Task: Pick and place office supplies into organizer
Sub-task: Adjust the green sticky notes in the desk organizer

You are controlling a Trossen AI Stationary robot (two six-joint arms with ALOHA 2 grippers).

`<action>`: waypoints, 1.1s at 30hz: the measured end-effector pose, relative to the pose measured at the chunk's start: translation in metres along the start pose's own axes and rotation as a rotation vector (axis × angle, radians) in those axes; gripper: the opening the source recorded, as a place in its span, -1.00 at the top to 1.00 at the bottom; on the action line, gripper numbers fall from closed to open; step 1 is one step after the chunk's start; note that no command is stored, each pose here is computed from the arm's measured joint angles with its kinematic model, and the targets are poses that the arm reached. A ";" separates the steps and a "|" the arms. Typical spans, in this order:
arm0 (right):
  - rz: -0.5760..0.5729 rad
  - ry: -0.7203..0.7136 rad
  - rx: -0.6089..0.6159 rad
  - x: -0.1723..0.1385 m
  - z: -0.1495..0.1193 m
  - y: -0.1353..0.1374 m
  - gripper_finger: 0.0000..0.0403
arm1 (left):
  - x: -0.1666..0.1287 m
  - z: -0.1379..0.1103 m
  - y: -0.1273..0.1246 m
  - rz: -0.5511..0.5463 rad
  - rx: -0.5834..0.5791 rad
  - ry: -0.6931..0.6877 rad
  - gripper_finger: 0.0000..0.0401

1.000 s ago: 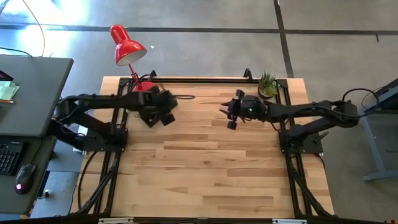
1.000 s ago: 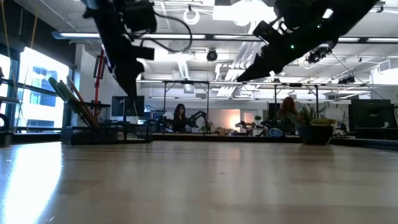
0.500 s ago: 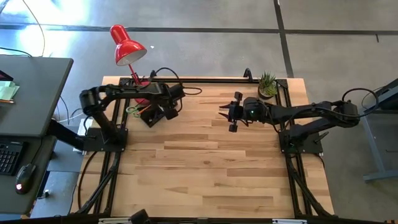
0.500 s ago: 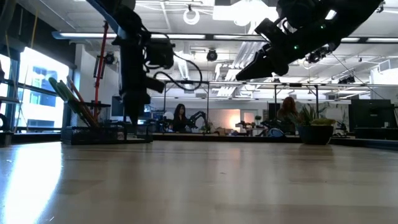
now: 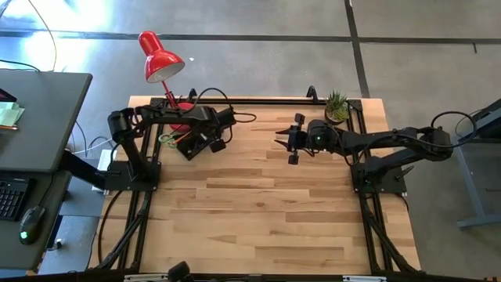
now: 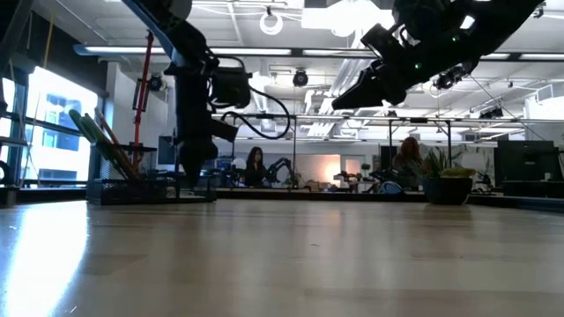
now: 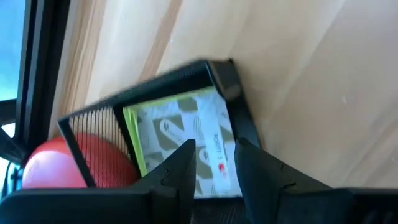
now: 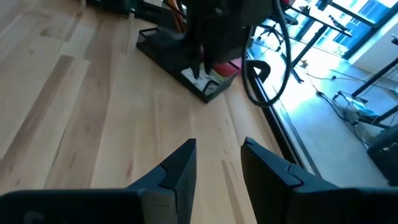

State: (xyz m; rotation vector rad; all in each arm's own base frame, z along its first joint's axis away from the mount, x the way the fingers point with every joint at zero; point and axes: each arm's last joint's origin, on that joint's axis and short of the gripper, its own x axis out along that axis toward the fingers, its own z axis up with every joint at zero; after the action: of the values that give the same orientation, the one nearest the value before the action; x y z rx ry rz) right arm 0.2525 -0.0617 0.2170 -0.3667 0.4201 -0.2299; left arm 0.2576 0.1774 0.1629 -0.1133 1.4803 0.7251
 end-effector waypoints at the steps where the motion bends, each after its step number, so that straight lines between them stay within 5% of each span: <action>1: 0.006 -0.004 0.000 0.000 0.000 0.000 0.42 | 0.000 0.001 0.000 -0.008 -0.005 -0.008 0.52; 33: 0.031 -0.008 0.019 0.000 0.000 0.001 0.42 | 0.029 0.003 -0.006 0.086 -0.016 0.070 0.52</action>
State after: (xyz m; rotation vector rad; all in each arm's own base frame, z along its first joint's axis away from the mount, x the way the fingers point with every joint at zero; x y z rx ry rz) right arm 0.2527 -0.0609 0.2164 -0.3421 0.4156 -0.2025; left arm 0.2614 0.1847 0.1340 -0.0882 1.5540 0.8098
